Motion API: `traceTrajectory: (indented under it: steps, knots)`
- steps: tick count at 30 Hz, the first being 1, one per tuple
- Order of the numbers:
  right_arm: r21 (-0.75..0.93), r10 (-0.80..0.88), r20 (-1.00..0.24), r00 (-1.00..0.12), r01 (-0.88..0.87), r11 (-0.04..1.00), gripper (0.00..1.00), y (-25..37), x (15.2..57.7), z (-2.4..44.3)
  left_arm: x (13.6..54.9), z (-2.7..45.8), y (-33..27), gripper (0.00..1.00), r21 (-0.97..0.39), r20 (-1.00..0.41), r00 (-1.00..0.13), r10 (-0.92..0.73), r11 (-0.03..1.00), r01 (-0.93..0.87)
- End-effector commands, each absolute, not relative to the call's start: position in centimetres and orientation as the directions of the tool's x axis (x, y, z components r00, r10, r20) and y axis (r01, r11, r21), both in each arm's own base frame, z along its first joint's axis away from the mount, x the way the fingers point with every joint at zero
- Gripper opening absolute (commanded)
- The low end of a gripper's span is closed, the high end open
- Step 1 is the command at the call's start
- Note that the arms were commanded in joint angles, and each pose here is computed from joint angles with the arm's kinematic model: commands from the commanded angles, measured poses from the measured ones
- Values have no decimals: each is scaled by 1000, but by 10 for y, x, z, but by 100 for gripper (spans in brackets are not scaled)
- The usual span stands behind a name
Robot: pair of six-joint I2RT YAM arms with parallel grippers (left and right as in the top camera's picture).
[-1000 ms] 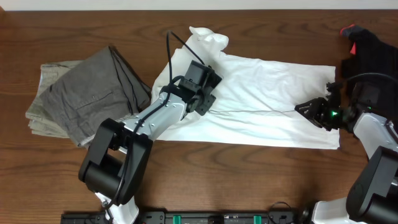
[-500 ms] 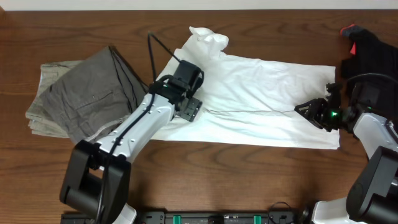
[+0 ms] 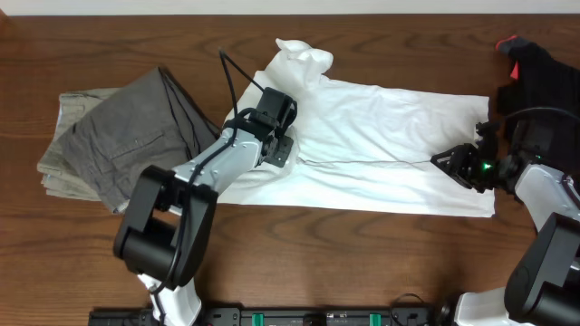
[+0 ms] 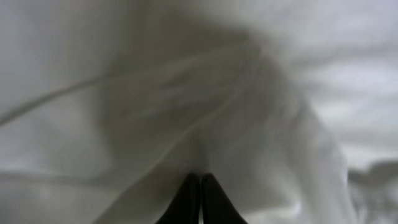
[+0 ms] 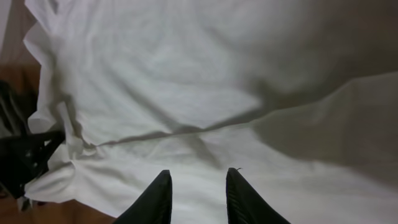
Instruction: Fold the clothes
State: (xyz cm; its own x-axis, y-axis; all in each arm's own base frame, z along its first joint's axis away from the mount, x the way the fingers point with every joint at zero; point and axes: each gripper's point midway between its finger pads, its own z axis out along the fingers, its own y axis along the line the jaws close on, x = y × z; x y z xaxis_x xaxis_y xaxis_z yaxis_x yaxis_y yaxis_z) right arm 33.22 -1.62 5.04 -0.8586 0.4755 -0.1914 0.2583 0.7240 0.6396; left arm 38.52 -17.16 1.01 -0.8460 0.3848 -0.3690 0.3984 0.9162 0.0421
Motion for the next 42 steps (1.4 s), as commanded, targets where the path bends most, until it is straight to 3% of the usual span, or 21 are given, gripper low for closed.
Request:
traceTrajectory:
  steps: [1,9,13,14,16,18,20,22,24,26,30,34,37,40,42]
  knots:
    - [633,460,-219,-860,233,738,27,-17,334,55,390,10,-181,7,2,-402,-836,374,913,408]
    - [634,461,-210,-862,239,735,27,-16,332,55,407,27,-212,6,-38,-513,-773,372,891,453]
    - [634,461,-206,-863,242,735,28,-16,331,54,394,27,-215,7,-42,-467,-790,396,883,468]
    - [634,461,-205,-864,242,735,29,-16,331,54,391,27,-213,9,-44,-453,-798,396,885,464]
    - [623,462,-204,-863,250,742,32,-18,330,53,389,28,-212,30,-44,-448,-801,398,885,464]
    - [609,464,-206,-862,258,750,38,-20,330,51,390,29,-212,39,-44,-450,-800,397,885,464]
    - [606,464,-206,-862,260,752,38,-21,330,50,390,28,-212,39,-44,-451,-800,396,885,463]
    - [607,463,-206,-862,259,752,37,-20,330,50,389,30,-212,23,-55,-448,-812,374,895,442]
    - [599,457,-209,-865,256,759,38,-20,330,50,394,38,-213,22,-73,-473,-816,333,908,413]
    - [597,451,-216,-866,248,763,38,-20,331,50,402,45,-217,31,-94,-507,-812,290,917,387]
    - [598,451,-216,-866,248,763,38,-20,331,50,405,47,-222,31,-142,-515,-828,224,930,339]
    - [597,451,-216,-866,249,763,37,-20,331,50,396,49,-240,21,-241,-500,-834,231,889,390]
    - [596,452,-215,-866,250,763,37,-20,330,49,395,49,-225,13,-209,-474,-858,196,922,326]
    - [596,452,-208,-868,254,762,36,-19,329,49,402,56,-203,17,-172,-478,-868,133,955,241]
    - [596,452,-208,-867,254,762,36,-19,329,49,406,58,-200,27,-176,-486,-866,119,957,230]
